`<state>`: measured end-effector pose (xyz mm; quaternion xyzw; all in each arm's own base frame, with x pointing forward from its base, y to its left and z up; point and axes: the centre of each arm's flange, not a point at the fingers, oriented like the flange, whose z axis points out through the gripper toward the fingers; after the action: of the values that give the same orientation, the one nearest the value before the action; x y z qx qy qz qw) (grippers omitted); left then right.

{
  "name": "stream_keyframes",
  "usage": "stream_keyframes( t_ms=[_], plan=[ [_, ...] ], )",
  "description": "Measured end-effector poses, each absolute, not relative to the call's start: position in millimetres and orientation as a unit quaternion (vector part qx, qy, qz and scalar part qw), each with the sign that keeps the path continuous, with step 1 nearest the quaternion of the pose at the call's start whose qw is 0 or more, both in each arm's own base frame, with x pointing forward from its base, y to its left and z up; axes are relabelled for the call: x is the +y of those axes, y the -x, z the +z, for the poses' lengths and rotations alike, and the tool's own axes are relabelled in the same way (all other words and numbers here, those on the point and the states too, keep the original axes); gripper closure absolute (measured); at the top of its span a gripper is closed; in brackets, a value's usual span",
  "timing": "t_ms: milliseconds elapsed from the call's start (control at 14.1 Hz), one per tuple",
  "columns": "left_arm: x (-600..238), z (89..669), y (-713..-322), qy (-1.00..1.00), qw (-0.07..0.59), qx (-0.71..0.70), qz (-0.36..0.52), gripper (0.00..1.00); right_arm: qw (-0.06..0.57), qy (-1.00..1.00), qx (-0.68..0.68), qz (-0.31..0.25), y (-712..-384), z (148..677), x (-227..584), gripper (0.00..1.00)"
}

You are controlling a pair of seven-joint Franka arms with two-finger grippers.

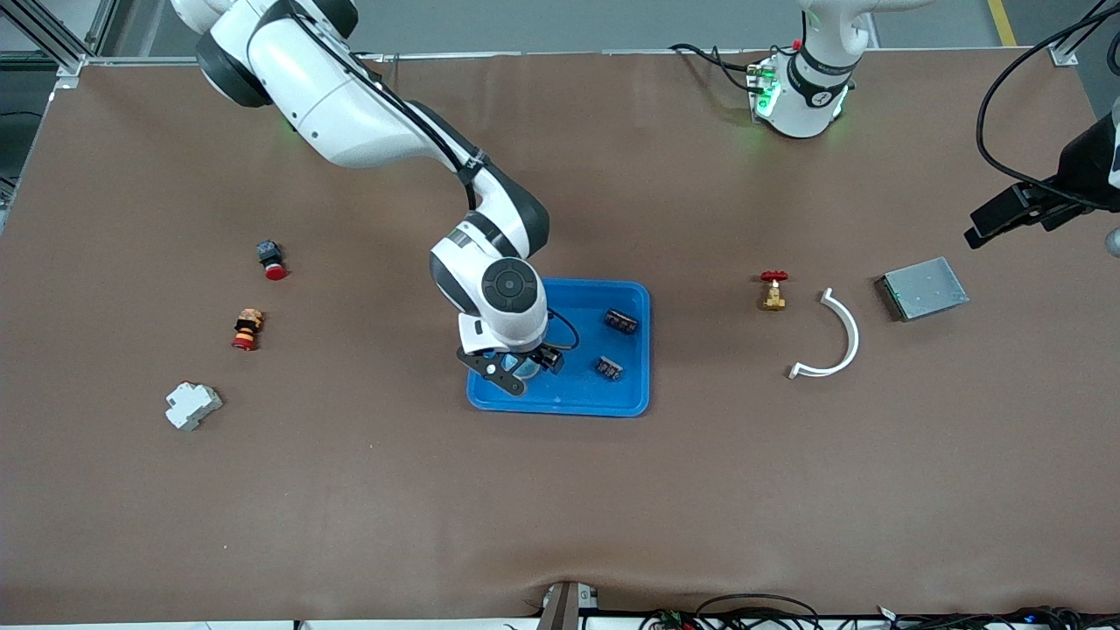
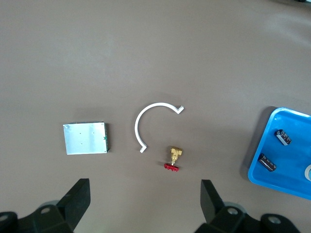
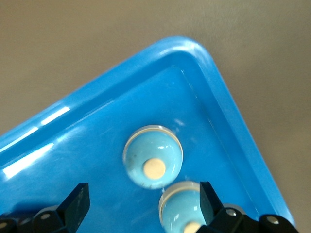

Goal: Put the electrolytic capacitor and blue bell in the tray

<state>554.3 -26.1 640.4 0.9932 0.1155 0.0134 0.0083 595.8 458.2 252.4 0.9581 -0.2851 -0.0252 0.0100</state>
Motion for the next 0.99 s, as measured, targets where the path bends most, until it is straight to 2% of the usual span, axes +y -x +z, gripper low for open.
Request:
stream_keyframes(
  t_ms=[424, 990],
  plan=[
    [-25, 637, -559, -0.993, 0.010, 0.117, 0.021, 0.00, -0.005, -0.982, -0.179, -0.053, -667, 328, 335, 0.00],
    [-23, 636, -559, -0.996, 0.009, 0.083, 0.020, 0.00, 0.046, -0.998, 0.000, -0.041, -702, 390, 178, 0.00]
  ],
)
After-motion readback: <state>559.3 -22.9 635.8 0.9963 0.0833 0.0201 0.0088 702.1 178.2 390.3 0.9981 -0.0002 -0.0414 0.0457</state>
